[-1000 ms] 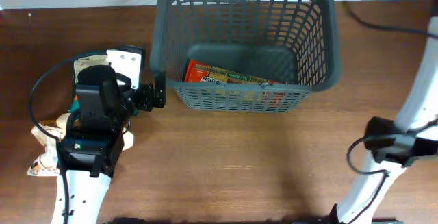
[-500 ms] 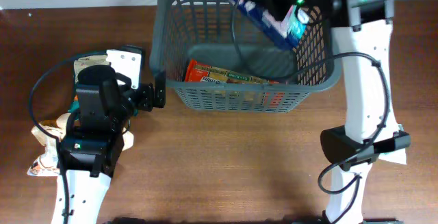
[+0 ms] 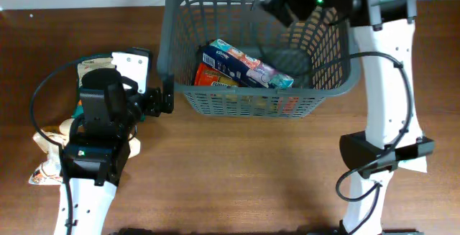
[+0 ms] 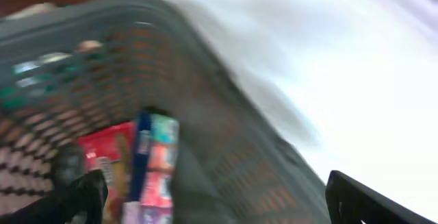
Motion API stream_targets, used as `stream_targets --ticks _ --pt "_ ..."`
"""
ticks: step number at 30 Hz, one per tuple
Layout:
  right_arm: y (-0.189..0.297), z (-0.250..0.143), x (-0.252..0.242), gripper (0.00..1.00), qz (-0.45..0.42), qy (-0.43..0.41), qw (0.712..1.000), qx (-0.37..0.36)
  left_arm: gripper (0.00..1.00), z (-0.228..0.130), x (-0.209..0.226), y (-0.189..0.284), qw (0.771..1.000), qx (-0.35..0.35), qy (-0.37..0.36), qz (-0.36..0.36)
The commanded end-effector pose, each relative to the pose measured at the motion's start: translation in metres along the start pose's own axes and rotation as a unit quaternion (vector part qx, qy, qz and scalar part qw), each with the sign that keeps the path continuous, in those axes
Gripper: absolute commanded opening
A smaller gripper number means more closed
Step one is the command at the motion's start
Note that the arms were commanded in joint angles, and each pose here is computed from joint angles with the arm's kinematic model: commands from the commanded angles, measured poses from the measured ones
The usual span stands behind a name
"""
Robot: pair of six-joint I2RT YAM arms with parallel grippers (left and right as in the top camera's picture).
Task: Pack container
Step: 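Carry the Kleenex pack over the basket and release it inside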
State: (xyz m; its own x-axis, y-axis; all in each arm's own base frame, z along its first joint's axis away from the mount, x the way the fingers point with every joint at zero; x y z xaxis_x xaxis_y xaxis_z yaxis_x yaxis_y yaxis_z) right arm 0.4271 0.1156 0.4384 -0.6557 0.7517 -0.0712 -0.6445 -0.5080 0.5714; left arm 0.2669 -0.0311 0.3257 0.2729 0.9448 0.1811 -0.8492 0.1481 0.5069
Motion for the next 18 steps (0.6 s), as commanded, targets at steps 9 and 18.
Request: stream_targets --ticks 9,18 --pt "0.164 -0.100 -0.147 0.99 -0.346 -0.406 0.846 0.016 0.99 -0.021 -0.003 -0.015 0.998 0.054 -0.013 -0.002" --pt "0.204 -0.218 -0.185 0.99 -0.379 -0.613 0.679 0.141 0.99 -0.021 -0.003 -0.015 0.998 0.054 -0.012 -0.002"
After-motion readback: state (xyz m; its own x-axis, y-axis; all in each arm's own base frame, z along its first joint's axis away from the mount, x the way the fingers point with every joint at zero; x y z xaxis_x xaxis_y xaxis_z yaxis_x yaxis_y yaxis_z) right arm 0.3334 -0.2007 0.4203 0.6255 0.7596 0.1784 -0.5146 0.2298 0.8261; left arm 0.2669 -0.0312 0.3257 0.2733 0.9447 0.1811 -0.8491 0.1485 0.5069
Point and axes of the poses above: each gripper's point midway between its finger pads, its own y axis back along the fingers, its own x axis along the line the jaws close on, z = x × y, the point moved 10 cm from there along y, back along the fingers, and after that the axes turned 10 degrees about -y, right-handed, at the moved point
